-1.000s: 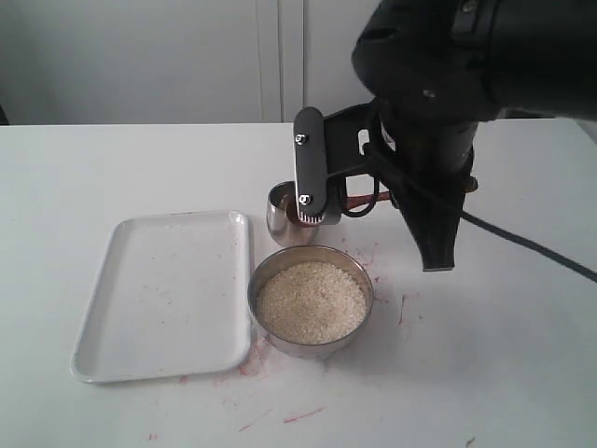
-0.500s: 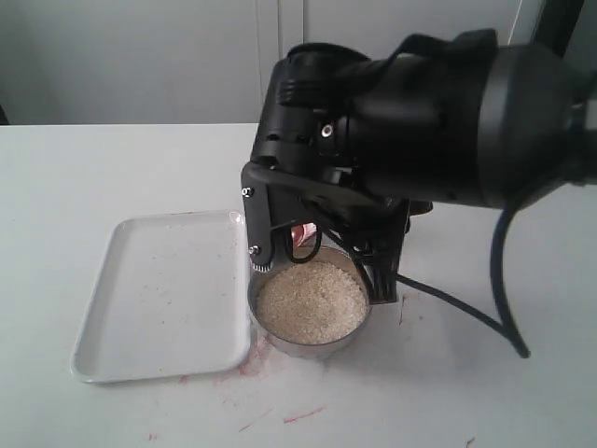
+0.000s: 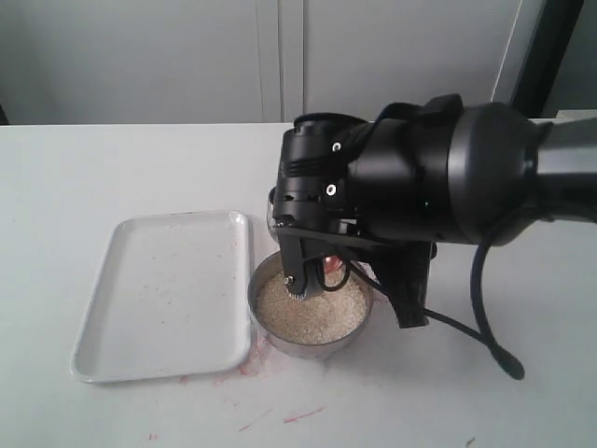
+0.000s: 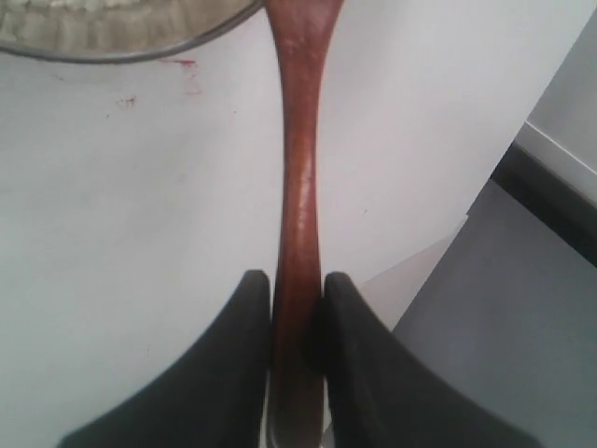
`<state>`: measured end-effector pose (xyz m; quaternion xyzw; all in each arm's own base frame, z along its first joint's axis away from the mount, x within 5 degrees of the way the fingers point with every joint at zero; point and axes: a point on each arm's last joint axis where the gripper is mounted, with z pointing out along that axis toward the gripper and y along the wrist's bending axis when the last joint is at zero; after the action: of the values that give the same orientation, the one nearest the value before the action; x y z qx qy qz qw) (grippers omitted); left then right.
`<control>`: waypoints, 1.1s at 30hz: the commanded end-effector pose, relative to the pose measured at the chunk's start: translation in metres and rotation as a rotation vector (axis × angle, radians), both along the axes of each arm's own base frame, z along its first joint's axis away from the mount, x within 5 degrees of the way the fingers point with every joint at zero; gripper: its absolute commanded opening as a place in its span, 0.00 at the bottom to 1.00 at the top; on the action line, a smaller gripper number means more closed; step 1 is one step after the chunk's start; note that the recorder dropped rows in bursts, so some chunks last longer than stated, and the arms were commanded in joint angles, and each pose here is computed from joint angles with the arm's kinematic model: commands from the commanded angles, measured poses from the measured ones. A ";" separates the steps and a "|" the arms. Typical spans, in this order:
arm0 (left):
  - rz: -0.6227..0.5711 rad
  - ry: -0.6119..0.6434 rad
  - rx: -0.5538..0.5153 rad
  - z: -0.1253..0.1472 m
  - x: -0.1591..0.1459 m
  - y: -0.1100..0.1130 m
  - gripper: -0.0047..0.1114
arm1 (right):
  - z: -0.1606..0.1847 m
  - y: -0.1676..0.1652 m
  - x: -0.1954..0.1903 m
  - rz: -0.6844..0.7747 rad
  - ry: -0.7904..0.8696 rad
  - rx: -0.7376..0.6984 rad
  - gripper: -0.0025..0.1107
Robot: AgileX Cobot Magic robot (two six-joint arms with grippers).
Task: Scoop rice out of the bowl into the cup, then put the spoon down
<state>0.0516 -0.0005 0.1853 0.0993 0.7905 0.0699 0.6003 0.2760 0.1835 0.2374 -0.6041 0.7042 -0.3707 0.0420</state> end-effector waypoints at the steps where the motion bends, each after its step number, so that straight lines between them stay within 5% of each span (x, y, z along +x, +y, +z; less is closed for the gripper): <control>1: -0.002 0.057 -0.005 -0.007 -0.001 0.000 0.16 | 0.007 -0.009 -0.003 -0.009 -0.024 -0.003 0.02; 33: -0.002 0.057 -0.005 -0.007 -0.001 0.000 0.16 | -0.011 -0.015 -0.009 0.005 0.027 -0.068 0.02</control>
<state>0.0516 -0.0005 0.1853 0.0993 0.7905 0.0699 0.6003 0.2645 0.1705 0.2308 -0.6100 0.6946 -0.3806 0.0239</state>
